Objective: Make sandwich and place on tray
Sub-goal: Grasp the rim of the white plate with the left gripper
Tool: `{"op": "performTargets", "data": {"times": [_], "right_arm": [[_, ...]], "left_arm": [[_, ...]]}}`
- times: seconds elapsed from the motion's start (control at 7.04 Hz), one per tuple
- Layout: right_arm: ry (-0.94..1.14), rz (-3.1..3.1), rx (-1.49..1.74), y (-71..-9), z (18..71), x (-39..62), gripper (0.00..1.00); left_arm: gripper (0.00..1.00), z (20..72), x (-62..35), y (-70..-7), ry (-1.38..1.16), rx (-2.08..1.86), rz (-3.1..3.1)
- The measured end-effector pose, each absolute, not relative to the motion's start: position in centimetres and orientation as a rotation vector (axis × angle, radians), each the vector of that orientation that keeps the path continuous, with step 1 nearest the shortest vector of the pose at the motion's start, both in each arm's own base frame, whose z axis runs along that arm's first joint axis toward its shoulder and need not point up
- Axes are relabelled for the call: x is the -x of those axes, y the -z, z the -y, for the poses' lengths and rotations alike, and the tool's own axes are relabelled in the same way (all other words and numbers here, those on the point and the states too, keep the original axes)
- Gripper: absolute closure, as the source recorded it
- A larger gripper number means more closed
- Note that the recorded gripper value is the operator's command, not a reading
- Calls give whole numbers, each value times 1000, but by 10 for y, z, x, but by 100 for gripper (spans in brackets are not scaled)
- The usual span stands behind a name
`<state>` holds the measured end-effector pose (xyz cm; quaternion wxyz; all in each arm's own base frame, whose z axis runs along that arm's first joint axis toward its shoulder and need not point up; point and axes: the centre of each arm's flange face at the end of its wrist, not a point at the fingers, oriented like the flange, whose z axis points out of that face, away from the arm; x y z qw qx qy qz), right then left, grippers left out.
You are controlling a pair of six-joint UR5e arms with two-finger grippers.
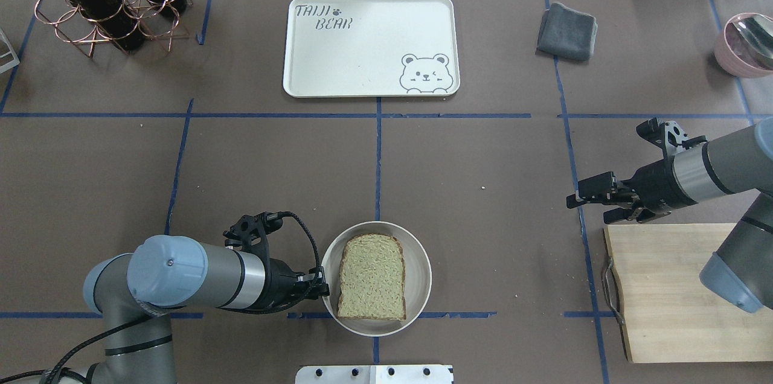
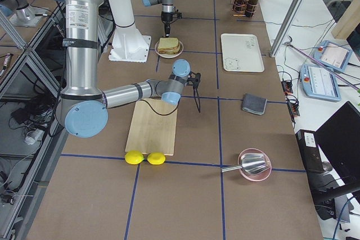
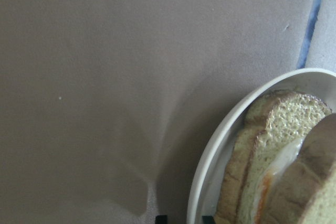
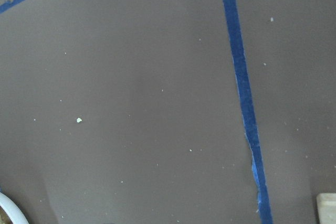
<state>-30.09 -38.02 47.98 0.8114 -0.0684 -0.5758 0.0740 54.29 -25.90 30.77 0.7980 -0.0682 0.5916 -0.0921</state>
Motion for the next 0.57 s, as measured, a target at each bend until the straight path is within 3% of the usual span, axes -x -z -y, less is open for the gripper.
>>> {"op": "performTargets", "data": {"times": [0.57], "right_arm": [[-155, 1228, 144, -481, 381, 302, 0]], "left_arm": [[76, 261, -550, -309, 199, 147, -1264]]}}
